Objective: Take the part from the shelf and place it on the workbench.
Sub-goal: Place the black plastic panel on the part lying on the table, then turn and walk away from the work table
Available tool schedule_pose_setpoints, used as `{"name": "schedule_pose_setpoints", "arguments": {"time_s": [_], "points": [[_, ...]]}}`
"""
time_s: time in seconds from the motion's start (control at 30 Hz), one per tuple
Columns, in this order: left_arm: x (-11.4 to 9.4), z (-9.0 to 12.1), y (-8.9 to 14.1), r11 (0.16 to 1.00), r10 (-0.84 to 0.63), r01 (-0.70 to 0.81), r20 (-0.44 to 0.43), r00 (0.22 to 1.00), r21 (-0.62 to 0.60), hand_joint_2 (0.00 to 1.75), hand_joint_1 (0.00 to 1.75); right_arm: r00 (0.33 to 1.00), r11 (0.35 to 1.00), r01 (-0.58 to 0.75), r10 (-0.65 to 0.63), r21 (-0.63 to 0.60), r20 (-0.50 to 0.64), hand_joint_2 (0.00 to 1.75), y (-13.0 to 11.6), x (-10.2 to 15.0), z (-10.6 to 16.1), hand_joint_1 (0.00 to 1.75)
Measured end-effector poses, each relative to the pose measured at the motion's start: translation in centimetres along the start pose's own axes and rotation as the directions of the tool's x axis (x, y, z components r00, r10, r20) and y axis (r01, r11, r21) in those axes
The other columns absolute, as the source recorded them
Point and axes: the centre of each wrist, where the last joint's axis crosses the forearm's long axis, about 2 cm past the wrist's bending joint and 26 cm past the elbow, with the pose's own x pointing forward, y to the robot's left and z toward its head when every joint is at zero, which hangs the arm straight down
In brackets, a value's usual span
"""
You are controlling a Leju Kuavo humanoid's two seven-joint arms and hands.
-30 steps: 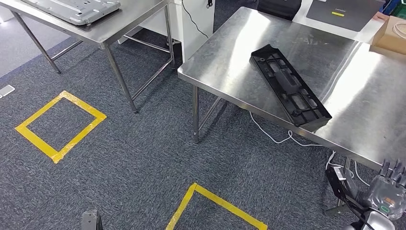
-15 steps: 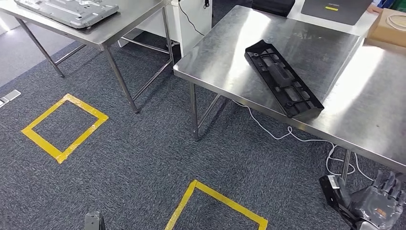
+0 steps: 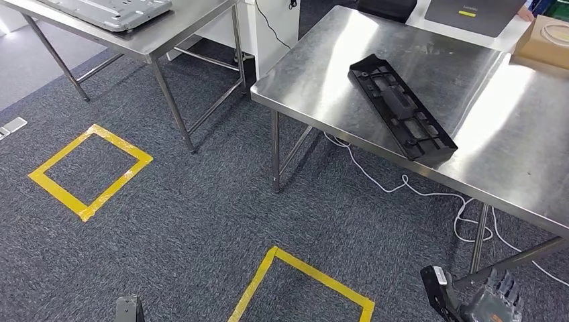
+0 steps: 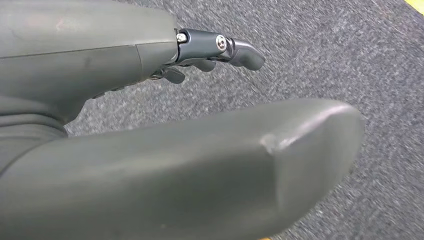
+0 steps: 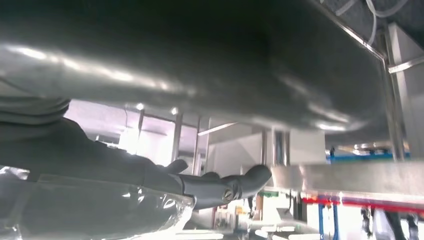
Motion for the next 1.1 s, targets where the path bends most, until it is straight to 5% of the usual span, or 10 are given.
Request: {"name": "schedule_pose_setpoints", "arguments": {"time_s": [0.1,0.27,0.43,0.57,0.87,1.1], "points": [[0.0,-0.1,0.0,1.0,-0.001,0.001,-0.002,1.0,0.0,0.0,0.0,0.999,0.996,0.036,-0.035,0.083,-0.009,1.75,1.5,-0.4,0.8,0.0],[0.1,-0.1,0.1,1.0,-0.023,0.023,0.015,1.0,-0.015,0.0,0.0,0.994,0.951,0.11,-0.098,0.289,-0.057,1.75,4.6,-0.7,3.2,0.0],[0.2,-0.4,0.4,0.998,-0.053,0.055,0.046,0.998,-0.024,0.0,0.0,0.959,0.815,0.282,-0.223,0.507,-0.175,1.75,7.1,-0.2,7.2,0.0],[0.2,-0.5,0.6,0.997,-0.074,0.075,0.051,0.996,-0.026,0.0,0.0,0.916,0.701,0.395,-0.249,0.595,-0.314,0.0,8.1,0.3,10.0,0.0],[0.5,-0.8,0.8,0.993,-0.112,0.114,0.06,0.992,-0.029,0.0,0.0,0.881,0.493,0.463,-0.165,0.737,-0.443,0.0,9.1,1.0,13.5,0.0],[0.7,-0.9,0.7,0.991,-0.123,0.126,0.067,0.99,-0.039,0.0,0.0,0.885,0.449,0.459,-0.149,0.767,-0.442,0.0,9.2,1.6,14.4,0.0]]}}
